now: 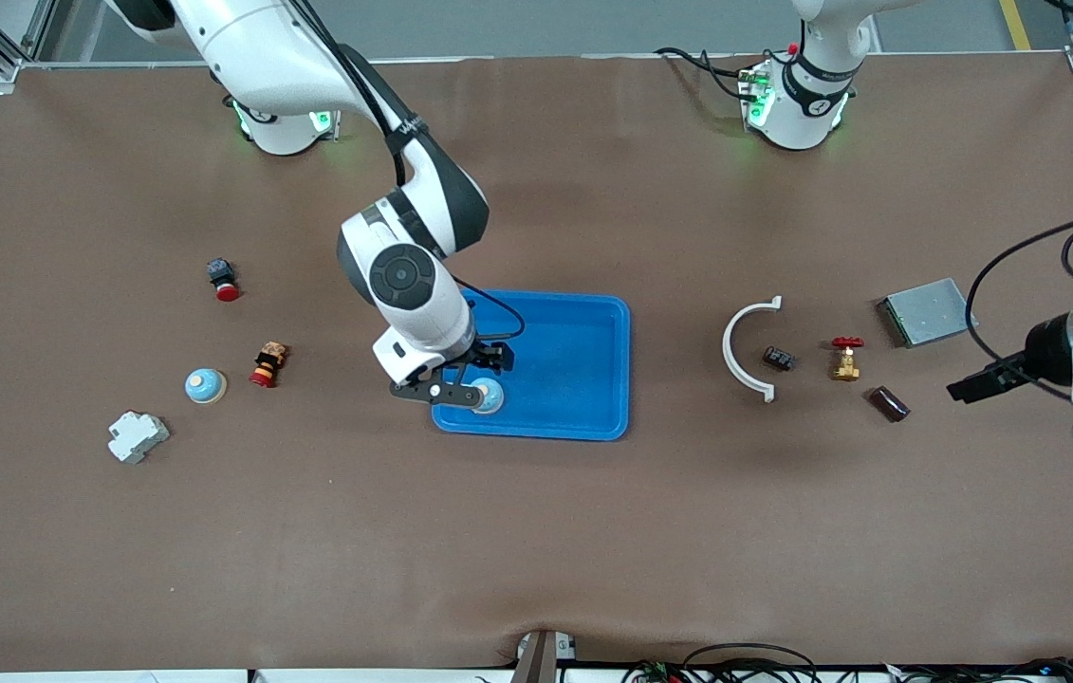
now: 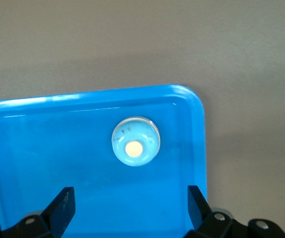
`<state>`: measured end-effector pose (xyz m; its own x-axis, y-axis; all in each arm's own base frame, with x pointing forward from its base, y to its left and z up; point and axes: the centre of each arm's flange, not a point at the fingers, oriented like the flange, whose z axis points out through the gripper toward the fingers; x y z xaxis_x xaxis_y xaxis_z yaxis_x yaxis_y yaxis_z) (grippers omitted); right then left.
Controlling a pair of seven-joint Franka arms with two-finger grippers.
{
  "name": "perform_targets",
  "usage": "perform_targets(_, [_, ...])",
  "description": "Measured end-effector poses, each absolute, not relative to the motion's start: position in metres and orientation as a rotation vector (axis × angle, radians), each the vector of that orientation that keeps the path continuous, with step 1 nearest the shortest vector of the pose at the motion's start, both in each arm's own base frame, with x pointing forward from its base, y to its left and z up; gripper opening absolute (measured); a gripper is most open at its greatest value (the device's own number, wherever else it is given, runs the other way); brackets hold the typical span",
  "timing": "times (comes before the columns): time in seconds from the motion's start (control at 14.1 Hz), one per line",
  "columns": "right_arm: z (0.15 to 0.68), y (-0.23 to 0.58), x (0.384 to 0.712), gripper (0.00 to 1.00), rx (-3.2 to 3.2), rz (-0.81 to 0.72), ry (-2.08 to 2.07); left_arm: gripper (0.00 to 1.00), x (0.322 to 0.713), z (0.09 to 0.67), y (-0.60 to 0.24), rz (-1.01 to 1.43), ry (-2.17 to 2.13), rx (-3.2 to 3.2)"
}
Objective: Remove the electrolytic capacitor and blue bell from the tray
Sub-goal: 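Reach the right gripper to the second bell while the left gripper withdraws, then grasp the second bell with the right gripper while the left gripper returns to rest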
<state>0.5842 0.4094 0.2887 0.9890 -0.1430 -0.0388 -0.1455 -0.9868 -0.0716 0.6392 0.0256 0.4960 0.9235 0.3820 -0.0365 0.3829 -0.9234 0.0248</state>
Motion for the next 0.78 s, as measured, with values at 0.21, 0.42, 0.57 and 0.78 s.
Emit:
perform_targets(0.21, [0.276, 0.413, 0.592, 1.0, -3.06, 0.051, 0.222, 1.0, 0.622, 0.539, 0.014, -0.017, 0.582, 3.064])
perform_targets(0.42, [0.26, 0.414, 0.596, 1.0, -3.058, 0.035, 0.223, 1.0, 0.609, 0.573, 0.015, -0.069, 0.583, 3.074])
perform_targets(0.57, [0.245, 0.414, 0.596, 1.0, -3.065, 0.044, 0.221, 1.0, 0.606, 0.582, 0.016, -0.099, 0.587, 3.076])
perform_targets(0.78, [0.231, 0.414, 0.595, 1.0, -3.09, 0.039, 0.196, 1.0, 0.599, 0.585, 0.017, -0.156, 0.585, 3.082])
